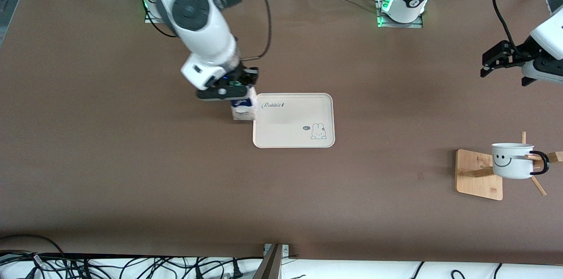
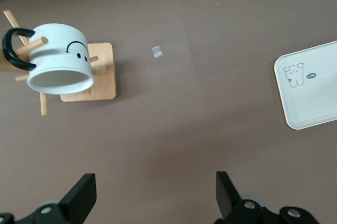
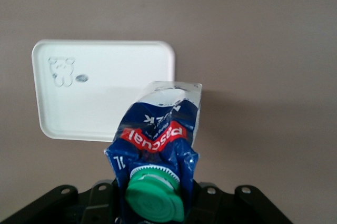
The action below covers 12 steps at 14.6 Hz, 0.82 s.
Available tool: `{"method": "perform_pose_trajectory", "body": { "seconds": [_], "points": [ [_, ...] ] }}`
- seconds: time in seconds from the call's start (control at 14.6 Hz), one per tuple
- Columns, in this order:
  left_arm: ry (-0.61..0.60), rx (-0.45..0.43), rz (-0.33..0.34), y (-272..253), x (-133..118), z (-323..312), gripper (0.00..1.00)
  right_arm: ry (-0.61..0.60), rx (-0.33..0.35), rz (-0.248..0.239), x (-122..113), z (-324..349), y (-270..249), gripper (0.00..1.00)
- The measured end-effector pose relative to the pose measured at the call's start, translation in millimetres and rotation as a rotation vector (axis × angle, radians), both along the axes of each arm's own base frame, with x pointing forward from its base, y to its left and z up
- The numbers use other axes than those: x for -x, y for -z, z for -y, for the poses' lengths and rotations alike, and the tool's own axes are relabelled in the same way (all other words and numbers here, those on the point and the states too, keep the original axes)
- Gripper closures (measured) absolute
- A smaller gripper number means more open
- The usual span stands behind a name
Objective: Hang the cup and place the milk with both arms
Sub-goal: 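Carry the milk carton away from the tray with the right gripper, then set the milk carton on the table and open the right gripper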
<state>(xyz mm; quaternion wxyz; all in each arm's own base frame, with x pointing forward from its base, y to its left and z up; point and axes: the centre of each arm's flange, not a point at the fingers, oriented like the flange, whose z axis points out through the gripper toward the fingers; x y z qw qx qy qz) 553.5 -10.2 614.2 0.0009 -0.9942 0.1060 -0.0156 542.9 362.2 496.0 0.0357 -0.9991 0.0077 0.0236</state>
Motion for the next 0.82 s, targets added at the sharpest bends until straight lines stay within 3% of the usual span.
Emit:
{"method": "perform_pose_trajectory", "body": {
  "seconds": [0.41, 0.82],
  "points": [
    [-0.066, -0.002, -0.051, 31, 7, 26, 0.00, 0.114, 0.074, -0.073, -43, 174, -36, 0.66],
    [-0.085, -0.001, -0.047, 37, 6, 22, 0.00, 0.050, 0.068, -0.167, -54, 306, -7, 0.66]
  ]
}}
